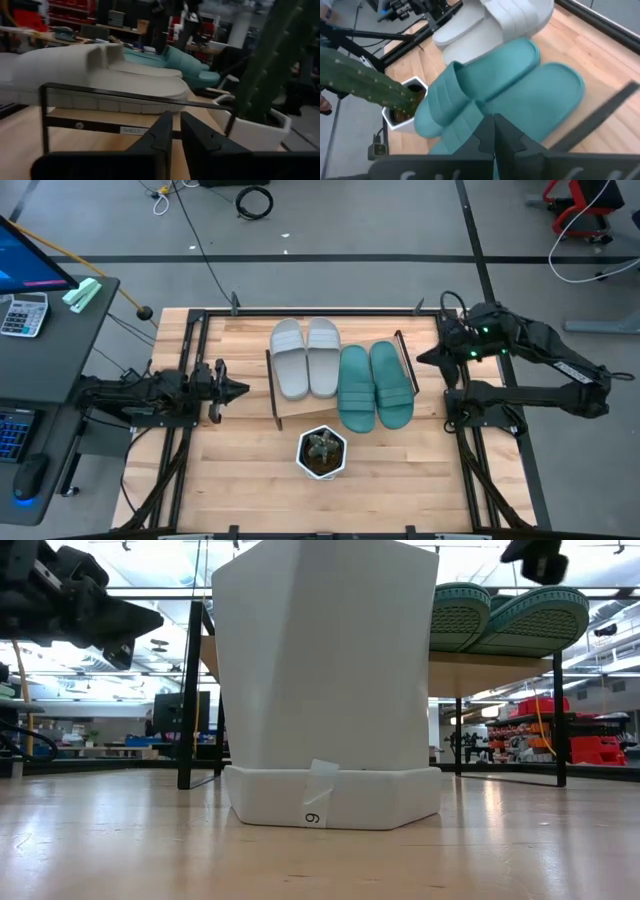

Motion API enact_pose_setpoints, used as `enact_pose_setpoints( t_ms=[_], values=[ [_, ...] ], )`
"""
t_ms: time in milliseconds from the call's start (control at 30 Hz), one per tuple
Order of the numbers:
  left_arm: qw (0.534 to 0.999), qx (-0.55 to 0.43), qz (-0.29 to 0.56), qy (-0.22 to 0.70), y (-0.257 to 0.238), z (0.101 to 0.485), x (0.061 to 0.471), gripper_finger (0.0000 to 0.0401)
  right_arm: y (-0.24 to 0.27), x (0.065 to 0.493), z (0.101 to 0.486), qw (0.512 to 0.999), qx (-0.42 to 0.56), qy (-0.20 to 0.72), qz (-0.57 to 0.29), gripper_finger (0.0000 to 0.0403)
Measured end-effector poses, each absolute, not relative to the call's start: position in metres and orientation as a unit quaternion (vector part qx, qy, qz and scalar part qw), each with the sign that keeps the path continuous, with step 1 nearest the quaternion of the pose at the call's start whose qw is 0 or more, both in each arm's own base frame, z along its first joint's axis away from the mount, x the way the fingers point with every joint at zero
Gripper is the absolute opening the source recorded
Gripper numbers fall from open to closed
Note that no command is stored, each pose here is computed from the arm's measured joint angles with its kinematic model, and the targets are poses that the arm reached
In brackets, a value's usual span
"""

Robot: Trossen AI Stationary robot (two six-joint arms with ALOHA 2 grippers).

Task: Pick and place slides into the shelf
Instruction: Return to Home Position

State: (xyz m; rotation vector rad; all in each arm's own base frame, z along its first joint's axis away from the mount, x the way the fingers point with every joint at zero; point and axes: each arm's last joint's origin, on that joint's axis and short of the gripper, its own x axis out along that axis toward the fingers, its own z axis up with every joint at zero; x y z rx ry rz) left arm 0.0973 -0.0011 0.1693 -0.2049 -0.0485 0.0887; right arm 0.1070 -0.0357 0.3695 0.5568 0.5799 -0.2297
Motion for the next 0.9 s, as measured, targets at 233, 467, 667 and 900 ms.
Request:
enact_pose_setpoints(
  t_ms=[233, 467, 667, 900],
  values=[
    [0.982, -0.167, 0.079, -0.039, 0.001, 0.170, 0.097, 0.0052, -0.022, 0.078, 0.333, 0.910, 0.283, 0.281, -0.109, 0.0000],
    [0.982, -0.166, 0.079, -0.038, 0.001, 0.170, 0.097, 0.0037, -0.015, 0.054, 0.306, 0.924, 0.276, 0.229, -0.133, 0.0000],
    [0.982, -0.166, 0.079, -0.038, 0.001, 0.170, 0.097, 0.0025, -0.009, 0.036, 0.284, 0.934, 0.272, 0.182, -0.142, 0.0000],
    [0.982, -0.165, 0.079, -0.036, 0.001, 0.170, 0.097, 0.0018, -0.006, 0.024, 0.257, 0.941, 0.264, 0.131, -0.164, 0.0000]
  ],
)
